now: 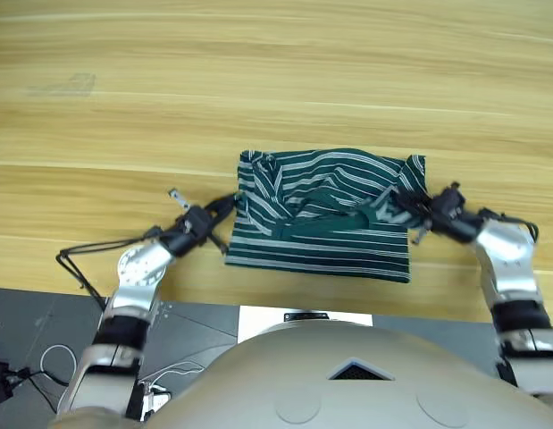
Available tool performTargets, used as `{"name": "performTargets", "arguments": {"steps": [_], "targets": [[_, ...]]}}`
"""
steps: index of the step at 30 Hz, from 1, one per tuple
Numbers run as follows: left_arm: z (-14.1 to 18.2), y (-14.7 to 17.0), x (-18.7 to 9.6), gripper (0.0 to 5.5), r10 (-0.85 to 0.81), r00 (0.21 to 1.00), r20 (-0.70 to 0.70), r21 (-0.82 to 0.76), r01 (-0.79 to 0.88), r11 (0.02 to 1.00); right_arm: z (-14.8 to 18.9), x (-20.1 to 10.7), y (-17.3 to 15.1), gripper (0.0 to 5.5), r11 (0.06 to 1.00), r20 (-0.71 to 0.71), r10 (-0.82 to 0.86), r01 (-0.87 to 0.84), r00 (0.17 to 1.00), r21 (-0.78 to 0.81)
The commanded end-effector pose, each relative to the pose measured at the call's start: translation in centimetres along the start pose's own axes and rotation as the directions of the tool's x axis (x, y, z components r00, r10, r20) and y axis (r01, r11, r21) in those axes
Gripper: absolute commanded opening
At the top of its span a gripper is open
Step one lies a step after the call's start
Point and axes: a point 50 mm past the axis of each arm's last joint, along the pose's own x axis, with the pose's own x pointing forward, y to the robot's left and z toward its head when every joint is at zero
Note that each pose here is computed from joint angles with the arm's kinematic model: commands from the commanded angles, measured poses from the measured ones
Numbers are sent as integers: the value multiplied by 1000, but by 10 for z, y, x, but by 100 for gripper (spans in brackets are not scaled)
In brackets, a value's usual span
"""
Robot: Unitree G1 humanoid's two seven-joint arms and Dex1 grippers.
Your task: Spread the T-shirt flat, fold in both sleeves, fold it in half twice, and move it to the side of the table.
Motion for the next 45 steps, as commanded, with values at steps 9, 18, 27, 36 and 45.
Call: {"name": "performTargets", "arguments": {"steps": [9,18,27,36,45], "targets": [[335,205,93,0,709,237,664,-214,-848,484,325,51,-173,1,234,684,-721,968,110,92],[76,97,60,0,506,784,359,32,-552,833,79,32,-62,1,872,342,-339,429,876,-235],[10,-59,-70,0,-236,972,15,33,235,971,11,-90,22,1,984,-85,-100,85,991,-159],[17,-71,-99,0,-301,953,-1,-53,301,952,-12,-93,31,1,979,-288,29,-85,957,-183],[13,-71,-122,67,-221,974,-54,-93,215,972,21,-113,81,94,865,-159,430,-456,889,-210]]}}
